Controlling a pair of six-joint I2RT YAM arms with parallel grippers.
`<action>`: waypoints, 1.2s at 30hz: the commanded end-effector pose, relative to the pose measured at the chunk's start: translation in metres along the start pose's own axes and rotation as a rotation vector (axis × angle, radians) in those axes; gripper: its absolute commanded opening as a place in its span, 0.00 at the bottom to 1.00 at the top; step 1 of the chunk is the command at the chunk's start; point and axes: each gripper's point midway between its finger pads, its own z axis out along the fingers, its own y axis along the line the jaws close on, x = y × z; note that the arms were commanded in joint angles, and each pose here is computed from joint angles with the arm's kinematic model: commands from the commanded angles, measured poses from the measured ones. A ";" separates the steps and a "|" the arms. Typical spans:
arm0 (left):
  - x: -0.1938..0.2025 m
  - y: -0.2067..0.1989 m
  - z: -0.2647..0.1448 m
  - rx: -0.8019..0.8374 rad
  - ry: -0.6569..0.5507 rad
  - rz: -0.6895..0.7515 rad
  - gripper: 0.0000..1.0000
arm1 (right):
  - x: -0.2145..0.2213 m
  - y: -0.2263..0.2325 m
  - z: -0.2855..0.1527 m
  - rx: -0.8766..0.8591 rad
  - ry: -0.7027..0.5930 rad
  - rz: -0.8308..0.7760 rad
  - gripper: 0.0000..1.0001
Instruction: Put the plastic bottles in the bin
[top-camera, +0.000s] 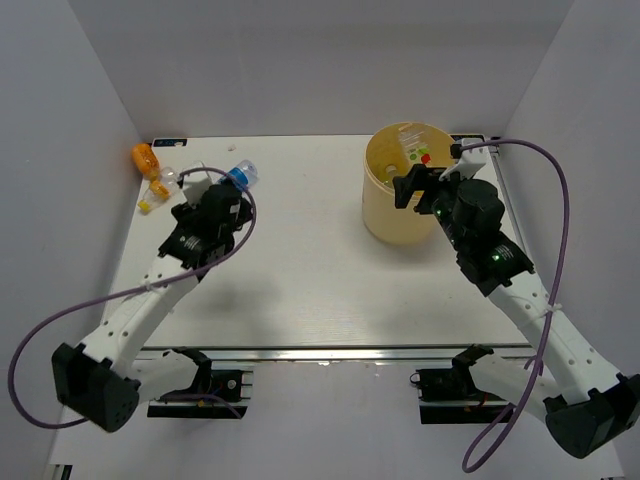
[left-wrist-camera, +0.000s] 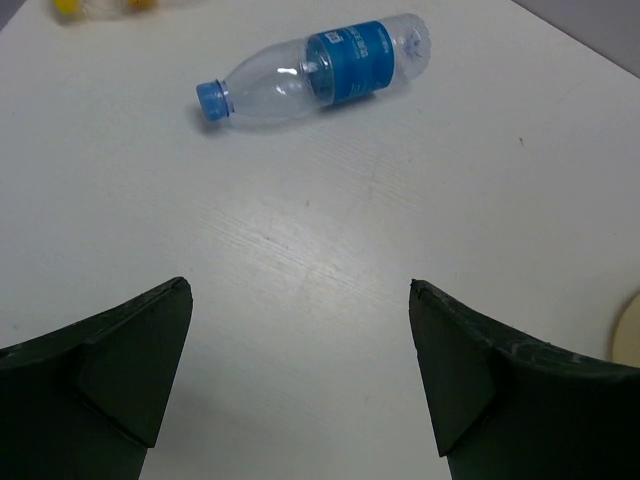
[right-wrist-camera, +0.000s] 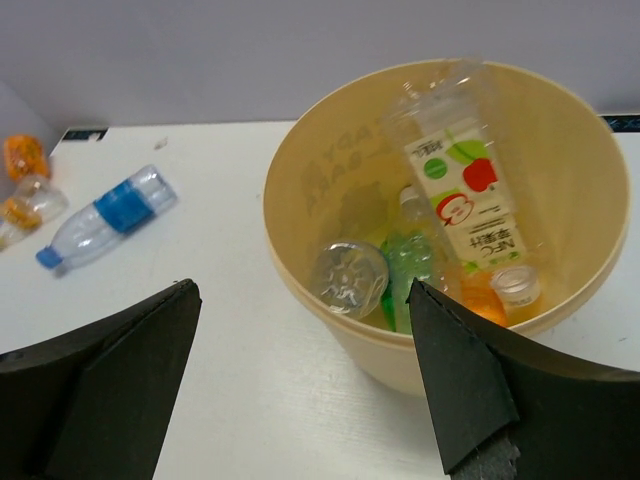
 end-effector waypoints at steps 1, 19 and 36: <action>-0.032 -0.014 0.029 0.015 -0.001 0.007 0.98 | -0.010 0.020 -0.010 -0.128 -0.028 -0.023 0.89; -0.015 -0.008 0.235 0.372 0.247 0.789 0.98 | 0.007 0.012 -0.049 -0.157 0.053 -0.094 0.89; 0.058 -0.005 0.282 0.495 0.506 0.760 0.91 | 0.012 -0.010 -0.055 -0.042 0.074 -0.092 0.89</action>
